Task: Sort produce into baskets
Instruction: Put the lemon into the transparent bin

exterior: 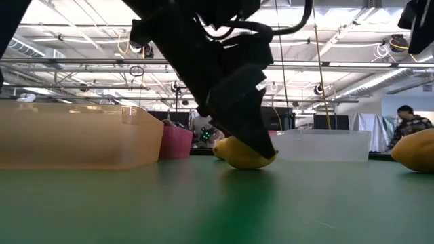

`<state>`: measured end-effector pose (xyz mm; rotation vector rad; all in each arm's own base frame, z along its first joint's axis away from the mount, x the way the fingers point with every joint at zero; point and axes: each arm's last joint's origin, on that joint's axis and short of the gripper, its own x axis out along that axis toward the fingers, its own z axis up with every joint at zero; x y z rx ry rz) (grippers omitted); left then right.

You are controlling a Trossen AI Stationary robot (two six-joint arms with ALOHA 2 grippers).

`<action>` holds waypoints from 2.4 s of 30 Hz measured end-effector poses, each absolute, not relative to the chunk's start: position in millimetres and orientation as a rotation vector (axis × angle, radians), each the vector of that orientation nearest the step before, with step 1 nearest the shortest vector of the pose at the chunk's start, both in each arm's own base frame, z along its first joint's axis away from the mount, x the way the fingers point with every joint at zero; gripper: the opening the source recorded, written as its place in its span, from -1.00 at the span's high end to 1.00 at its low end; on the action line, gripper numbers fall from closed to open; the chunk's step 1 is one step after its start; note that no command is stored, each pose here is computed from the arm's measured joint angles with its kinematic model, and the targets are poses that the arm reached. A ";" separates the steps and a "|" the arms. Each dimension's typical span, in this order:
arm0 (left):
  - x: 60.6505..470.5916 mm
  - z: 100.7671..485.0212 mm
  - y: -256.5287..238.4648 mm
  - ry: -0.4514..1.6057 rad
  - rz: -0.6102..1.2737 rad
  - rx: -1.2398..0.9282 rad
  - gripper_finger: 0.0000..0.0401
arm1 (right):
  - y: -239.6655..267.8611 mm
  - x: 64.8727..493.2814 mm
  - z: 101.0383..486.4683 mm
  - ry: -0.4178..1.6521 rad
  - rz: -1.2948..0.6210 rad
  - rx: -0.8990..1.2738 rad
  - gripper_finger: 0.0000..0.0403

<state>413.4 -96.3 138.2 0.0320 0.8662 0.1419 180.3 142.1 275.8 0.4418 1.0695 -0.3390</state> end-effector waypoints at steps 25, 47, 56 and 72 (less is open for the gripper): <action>423.1 143.0 -60.8 0.923 0.068 -0.186 -0.09 | 141.8 180.6 275.9 1.059 -0.344 0.434 -0.12; 486.5 205.0 111.2 0.246 0.381 -0.523 -0.09 | 145.5 184.6 277.4 1.002 -0.413 0.652 -0.12; 515.4 204.8 133.7 0.223 0.318 -0.576 -0.10 | 148.3 187.9 279.3 0.973 -0.392 0.703 -0.12; 509.5 213.5 130.5 0.463 0.285 -0.390 -0.64 | 150.4 190.2 280.8 0.955 -0.358 0.705 -0.12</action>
